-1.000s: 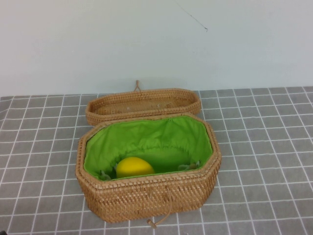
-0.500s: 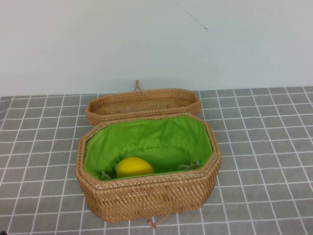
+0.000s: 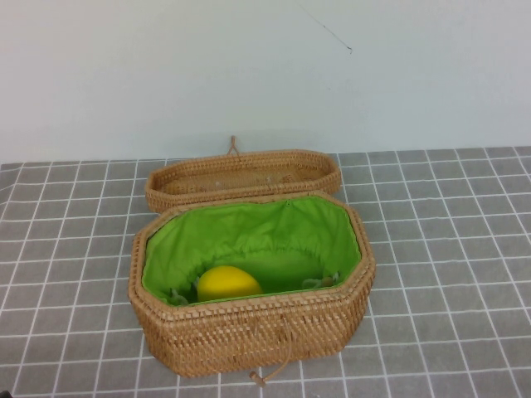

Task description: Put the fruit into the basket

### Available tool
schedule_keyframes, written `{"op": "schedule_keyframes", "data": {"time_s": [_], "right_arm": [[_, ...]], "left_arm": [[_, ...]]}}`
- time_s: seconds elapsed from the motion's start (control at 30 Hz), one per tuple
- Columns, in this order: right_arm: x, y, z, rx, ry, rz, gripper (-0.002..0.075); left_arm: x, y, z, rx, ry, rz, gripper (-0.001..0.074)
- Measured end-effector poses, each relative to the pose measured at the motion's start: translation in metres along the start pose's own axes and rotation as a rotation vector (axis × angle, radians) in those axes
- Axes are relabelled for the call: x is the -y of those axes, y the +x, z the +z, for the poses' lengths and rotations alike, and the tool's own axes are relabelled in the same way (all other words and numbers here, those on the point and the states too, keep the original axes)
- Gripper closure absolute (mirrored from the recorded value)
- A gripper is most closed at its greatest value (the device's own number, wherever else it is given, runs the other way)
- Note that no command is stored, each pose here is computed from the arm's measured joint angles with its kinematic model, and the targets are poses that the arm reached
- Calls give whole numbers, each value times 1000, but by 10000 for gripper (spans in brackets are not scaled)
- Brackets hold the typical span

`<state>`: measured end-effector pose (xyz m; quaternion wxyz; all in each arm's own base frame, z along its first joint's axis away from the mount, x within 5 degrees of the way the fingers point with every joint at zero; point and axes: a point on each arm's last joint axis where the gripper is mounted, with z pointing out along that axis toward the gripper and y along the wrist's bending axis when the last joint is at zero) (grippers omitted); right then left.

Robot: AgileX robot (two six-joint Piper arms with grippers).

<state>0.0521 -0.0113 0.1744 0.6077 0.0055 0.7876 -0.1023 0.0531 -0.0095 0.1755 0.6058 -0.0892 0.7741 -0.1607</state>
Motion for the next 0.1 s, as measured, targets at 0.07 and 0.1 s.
{"op": "schedule_keyframes", "data": {"time_s": [0.07,0.1], "right_arm": [[0,0,0,0,0,0,729],[0,0,0,0,0,0,728]], "left_arm": [[0,0,0,0,0,0,734],[0,0,0,0,0,0,734]]}}
